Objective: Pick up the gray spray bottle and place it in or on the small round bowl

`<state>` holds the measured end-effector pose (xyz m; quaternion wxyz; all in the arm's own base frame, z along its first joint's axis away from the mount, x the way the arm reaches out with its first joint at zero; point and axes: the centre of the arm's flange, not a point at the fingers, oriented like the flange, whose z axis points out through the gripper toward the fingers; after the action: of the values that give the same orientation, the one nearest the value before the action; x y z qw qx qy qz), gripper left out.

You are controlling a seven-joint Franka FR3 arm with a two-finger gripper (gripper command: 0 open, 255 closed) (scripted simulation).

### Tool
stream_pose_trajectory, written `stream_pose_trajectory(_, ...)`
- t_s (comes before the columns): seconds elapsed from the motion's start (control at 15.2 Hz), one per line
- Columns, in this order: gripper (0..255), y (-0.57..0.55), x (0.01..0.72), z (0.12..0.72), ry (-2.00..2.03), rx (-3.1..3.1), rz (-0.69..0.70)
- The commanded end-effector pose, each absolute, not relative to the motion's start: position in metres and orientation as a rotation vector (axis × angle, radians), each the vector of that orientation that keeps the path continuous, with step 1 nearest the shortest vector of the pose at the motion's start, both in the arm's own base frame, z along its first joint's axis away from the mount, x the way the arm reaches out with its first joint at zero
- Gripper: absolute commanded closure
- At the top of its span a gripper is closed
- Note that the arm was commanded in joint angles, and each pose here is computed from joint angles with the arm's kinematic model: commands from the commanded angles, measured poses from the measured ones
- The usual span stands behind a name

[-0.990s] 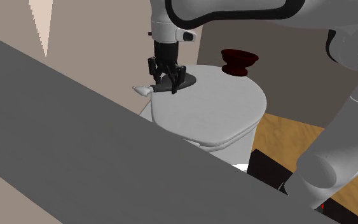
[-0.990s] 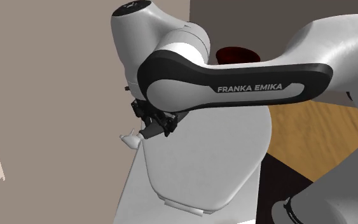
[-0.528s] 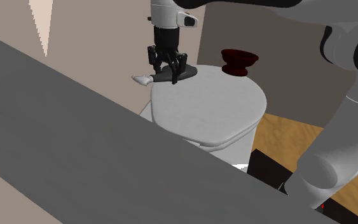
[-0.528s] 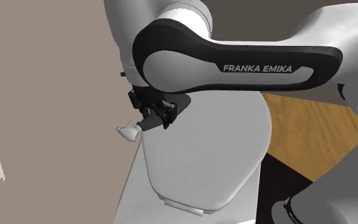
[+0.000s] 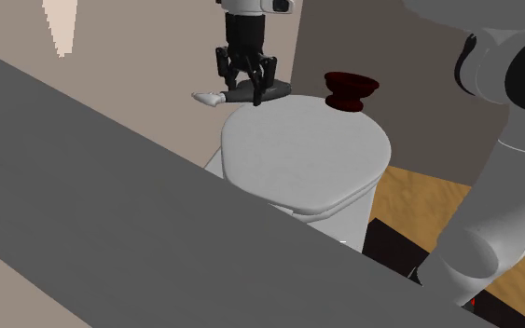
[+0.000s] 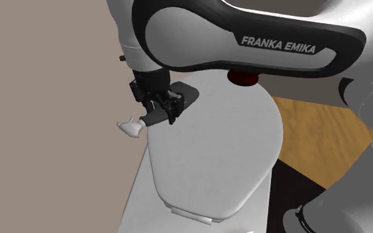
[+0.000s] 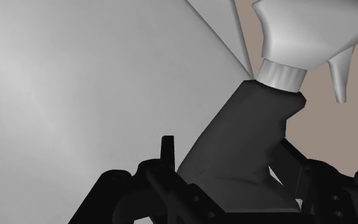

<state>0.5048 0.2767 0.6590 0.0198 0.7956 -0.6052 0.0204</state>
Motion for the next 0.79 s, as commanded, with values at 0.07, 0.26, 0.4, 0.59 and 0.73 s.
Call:
stream_pose_trajectory(0.07,255,0.276,0.504,0.675,-1.878,2.468,0.063)
stream_pose_trajectory(0.26,255,0.276,0.504,0.691,-1.878,2.468,0.063)
stream_pose_trajectory(0.4,255,0.276,0.504,0.701,-1.878,2.468,0.063)
stream_pose_trajectory(0.59,255,0.276,0.504,0.717,-1.878,2.468,0.063)
stream_pose_trajectory(0.73,255,0.276,0.504,0.728,-1.878,2.468,0.063)
